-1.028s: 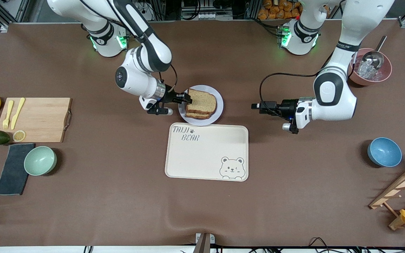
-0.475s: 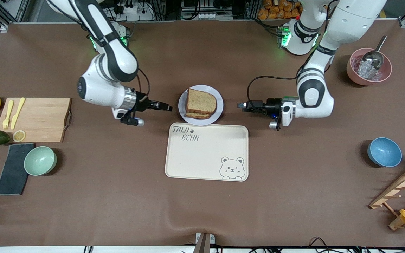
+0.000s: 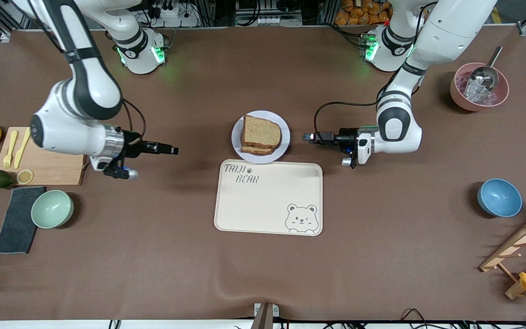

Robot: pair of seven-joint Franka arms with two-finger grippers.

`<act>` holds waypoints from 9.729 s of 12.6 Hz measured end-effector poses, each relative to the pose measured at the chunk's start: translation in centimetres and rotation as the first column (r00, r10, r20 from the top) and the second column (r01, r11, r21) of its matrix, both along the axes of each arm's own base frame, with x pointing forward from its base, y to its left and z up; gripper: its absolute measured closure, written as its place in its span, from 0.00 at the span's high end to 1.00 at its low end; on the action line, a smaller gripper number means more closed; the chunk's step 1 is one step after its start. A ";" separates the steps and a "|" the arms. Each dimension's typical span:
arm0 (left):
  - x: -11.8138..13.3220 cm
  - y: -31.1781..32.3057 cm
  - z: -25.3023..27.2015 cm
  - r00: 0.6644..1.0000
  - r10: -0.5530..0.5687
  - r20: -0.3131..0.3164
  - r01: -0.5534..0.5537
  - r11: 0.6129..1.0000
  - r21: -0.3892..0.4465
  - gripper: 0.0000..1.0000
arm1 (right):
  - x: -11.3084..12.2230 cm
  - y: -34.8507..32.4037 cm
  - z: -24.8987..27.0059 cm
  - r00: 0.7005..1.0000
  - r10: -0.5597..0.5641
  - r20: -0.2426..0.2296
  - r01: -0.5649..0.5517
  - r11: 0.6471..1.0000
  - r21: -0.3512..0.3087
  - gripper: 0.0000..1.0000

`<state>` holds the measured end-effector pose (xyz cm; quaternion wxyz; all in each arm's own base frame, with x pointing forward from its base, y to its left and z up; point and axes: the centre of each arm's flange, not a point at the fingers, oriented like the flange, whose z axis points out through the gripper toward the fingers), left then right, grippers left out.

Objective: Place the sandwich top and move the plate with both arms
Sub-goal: 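Open the right gripper and withdraw it while the left gripper grips the plate rim, then slide the plate with the left gripper onto the bear tray, then open the left gripper and release the plate rim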

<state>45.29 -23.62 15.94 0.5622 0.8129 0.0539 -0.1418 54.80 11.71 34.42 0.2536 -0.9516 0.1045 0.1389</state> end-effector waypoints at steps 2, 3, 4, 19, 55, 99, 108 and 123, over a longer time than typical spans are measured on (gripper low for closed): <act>-1.0 -0.3 -1.4 1.000 -0.017 0.026 0.017 1.000 -0.001 1.00 | 0.3 -0.9 0.3 1.000 0.005 -0.002 -0.005 1.000 -0.012 0.80; -1.5 -0.2 -2.4 0.999 -0.013 0.036 0.013 1.000 -0.008 1.00 | 0.3 -1.0 0.4 1.000 0.008 0.001 -0.008 1.000 -0.016 0.81; -1.9 -0.2 -3.3 0.999 -0.007 0.039 0.007 1.000 -0.014 1.00 | 0.4 -1.1 0.5 1.000 0.013 0.006 -0.013 1.000 -0.027 0.82; -5.0 -3.1 -6.7 0.998 0.032 0.062 -0.028 0.997 -0.066 0.63 | 2.7 -10.2 15.7 0.969 0.193 0.154 -0.122 0.917 -0.380 1.00; -3.8 -9.5 -5.4 0.979 0.017 0.202 0.011 0.991 -0.134 0.04 | 3.1 -12.1 25.8 0.927 0.244 0.284 -0.064 0.850 -0.523 1.00; 12.6 -2.1 -6.3 0.956 0.239 0.170 -0.213 0.964 -0.157 0.93 | 3.3 -12.8 24.8 0.944 0.233 0.234 -0.081 0.850 -0.521 1.00; 12.9 -3.7 -3.6 0.975 0.204 0.083 -0.193 0.974 -0.118 1.00 | 3.3 -12.8 24.7 0.944 0.233 0.234 -0.080 0.850 -0.521 1.00; 15.5 -1.1 5.7 0.999 0.044 0.025 -0.048 0.987 0.152 1.00 | 3.4 -12.8 24.5 0.945 0.232 0.231 -0.081 0.850 -0.520 1.00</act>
